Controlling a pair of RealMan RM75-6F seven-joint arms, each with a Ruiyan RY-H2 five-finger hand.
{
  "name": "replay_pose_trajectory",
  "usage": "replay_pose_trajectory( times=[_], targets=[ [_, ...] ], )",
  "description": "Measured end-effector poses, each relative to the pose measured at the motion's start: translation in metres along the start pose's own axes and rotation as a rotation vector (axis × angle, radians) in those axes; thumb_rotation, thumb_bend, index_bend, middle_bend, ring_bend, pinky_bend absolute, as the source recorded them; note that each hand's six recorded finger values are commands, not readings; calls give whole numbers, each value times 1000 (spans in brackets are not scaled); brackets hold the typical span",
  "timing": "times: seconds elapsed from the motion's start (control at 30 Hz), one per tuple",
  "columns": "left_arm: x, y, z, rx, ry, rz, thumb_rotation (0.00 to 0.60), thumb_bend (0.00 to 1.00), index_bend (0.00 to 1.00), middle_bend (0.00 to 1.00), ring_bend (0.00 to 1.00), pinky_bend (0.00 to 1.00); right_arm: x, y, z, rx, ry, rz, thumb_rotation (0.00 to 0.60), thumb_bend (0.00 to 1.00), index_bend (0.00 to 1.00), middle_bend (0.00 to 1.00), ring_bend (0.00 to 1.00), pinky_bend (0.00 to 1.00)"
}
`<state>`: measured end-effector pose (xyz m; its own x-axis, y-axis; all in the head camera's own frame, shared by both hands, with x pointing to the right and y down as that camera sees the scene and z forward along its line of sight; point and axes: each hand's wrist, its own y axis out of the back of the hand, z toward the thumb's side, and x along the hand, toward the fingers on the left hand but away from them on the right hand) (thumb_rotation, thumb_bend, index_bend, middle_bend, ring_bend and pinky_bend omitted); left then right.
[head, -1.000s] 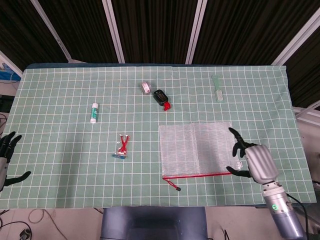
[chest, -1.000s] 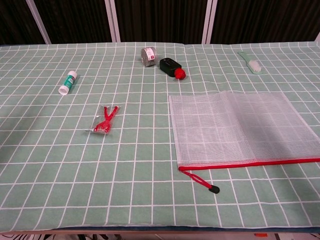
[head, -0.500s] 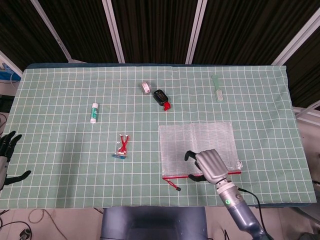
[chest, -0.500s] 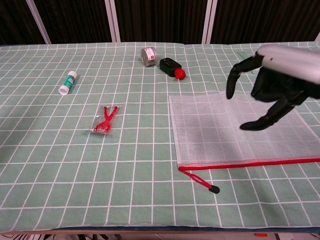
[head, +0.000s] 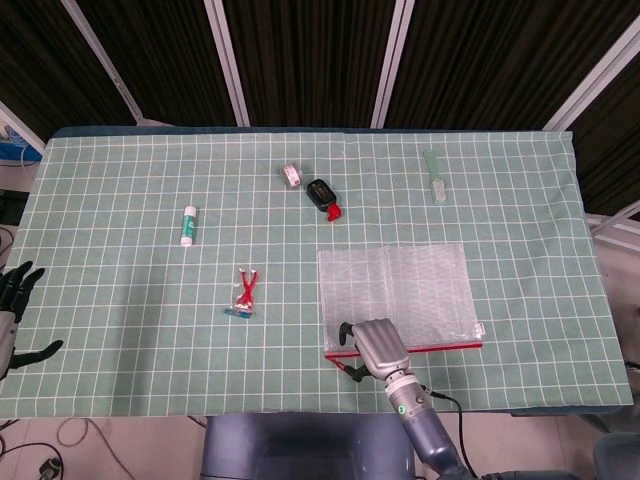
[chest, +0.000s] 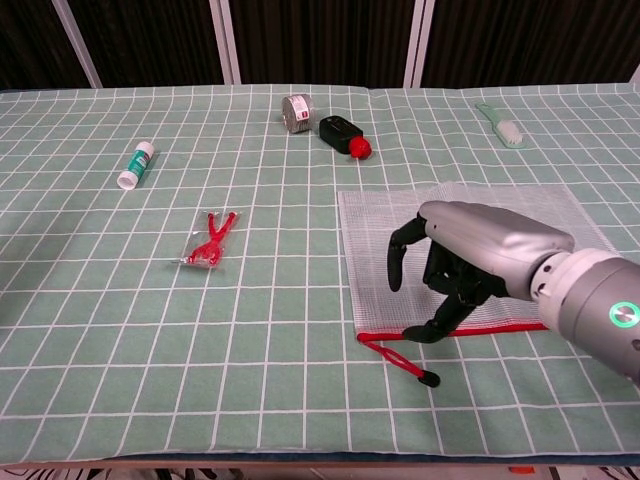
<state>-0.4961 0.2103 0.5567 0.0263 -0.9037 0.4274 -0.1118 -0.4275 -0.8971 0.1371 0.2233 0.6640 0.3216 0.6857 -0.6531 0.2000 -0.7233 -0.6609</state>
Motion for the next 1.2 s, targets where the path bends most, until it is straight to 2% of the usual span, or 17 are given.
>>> replay_pose_trajectory(
  times=[0.27,0.6,1.2],
  targets=[
    [0,0,0,-2,-2,0,600,0,0,0,0,0,1,-15,-9,-16,-53,24,600,289,532,1000,1000,1000],
    [0,1,0,-5,-4,2,600,0,0,0,0,0,5,-34,-10,-45,-79,52,600,290,534,1000,1000,1000],
    [0,1,0,-12,-5,2,600,0,0,0,0,0,7,-46,-11,-80,-110,58,600,291,534,1000,1000,1000]
  ],
)
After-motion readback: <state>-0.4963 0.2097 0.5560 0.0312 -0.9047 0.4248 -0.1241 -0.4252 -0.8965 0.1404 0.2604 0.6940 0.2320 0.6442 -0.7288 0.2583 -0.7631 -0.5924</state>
